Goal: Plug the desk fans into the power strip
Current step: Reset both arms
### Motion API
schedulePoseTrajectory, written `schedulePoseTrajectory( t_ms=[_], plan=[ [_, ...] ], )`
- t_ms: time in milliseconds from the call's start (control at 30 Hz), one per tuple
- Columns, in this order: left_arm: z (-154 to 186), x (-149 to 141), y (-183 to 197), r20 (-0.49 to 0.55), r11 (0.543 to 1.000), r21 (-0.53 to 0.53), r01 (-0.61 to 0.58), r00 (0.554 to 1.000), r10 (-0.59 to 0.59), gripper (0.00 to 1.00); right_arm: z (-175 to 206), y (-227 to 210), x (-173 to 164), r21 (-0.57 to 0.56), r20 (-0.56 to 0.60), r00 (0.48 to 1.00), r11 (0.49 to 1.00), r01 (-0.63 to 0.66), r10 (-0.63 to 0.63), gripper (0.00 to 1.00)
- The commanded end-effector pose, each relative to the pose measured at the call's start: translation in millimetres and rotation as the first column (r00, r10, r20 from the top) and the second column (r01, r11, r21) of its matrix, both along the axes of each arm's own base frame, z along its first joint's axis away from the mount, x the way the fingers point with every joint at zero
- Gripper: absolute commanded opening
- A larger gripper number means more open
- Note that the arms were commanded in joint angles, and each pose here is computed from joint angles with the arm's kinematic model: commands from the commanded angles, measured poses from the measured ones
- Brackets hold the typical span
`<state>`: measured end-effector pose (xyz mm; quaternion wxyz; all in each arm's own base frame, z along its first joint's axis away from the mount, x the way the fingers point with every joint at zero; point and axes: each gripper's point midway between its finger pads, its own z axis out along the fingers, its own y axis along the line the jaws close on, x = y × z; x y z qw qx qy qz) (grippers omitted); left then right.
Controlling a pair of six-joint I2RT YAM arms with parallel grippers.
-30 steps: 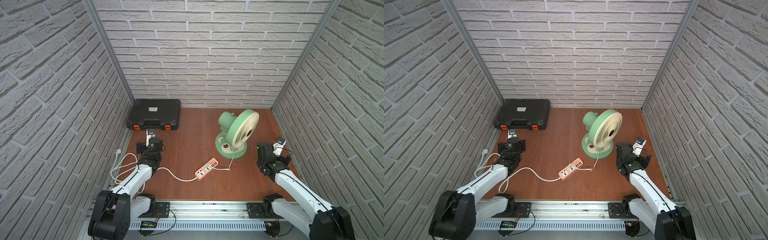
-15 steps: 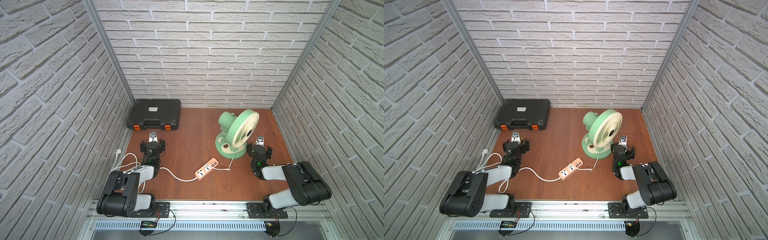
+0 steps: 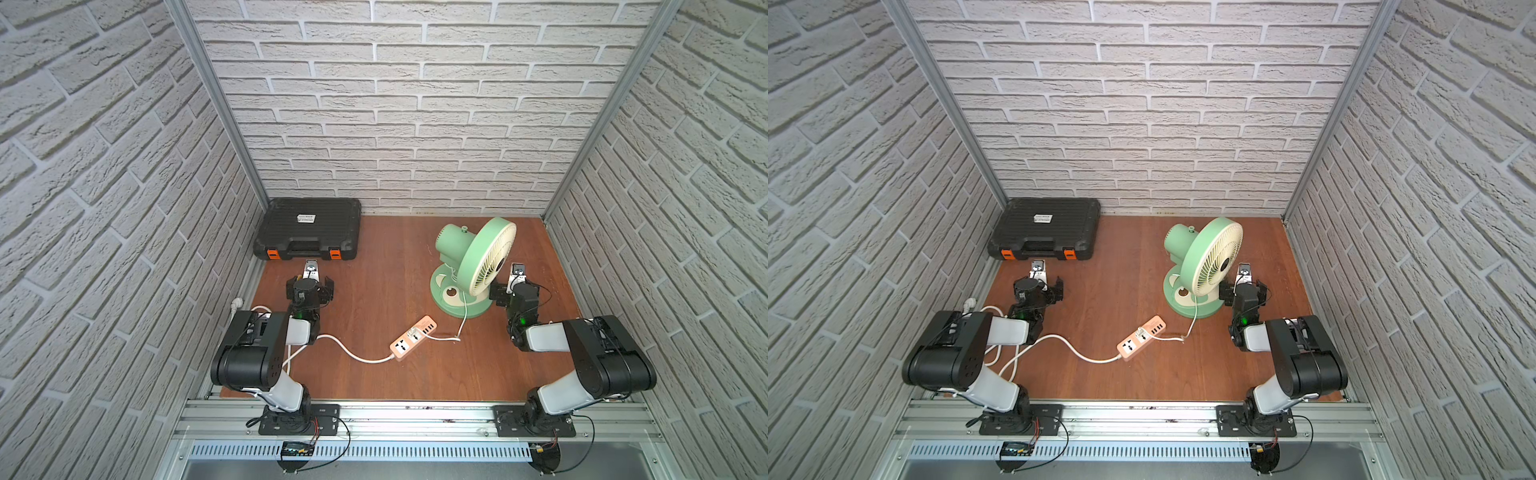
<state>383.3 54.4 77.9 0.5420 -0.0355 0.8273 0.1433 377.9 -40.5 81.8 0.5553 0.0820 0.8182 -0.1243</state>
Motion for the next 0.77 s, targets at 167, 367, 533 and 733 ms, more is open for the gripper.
schedulePoseTrajectory(
  t_ms=[167, 367, 533, 733],
  plan=[
    [14.1, 4.5, -0.7, 0.054, 1.000, 0.000, -0.004, 0.999, 0.004, 0.98, 18.1, 4.7, 8.7, 0.019, 0.071, 0.997, 1.000, -0.023, 0.022, 0.99],
    [13.7, 4.4, -0.6, 0.053, 1.000, 0.000, -0.004, 0.999, 0.004, 0.98, 18.2, 4.8, 8.7, 0.018, 0.074, 0.997, 1.000, -0.025, 0.023, 0.99],
    [13.7, 4.6, 0.0, 0.052, 1.000, -0.001, -0.003, 0.999, 0.004, 0.98, 17.6, 4.7, 10.2, 0.019, 0.070, 0.997, 1.000, -0.024, 0.022, 0.99],
    [13.5, 5.5, -0.2, 0.050, 1.000, -0.010, 0.006, 0.999, -0.005, 0.98, 17.8, 4.9, 9.0, 0.019, 0.073, 0.997, 0.999, -0.027, 0.025, 0.99]
  ],
)
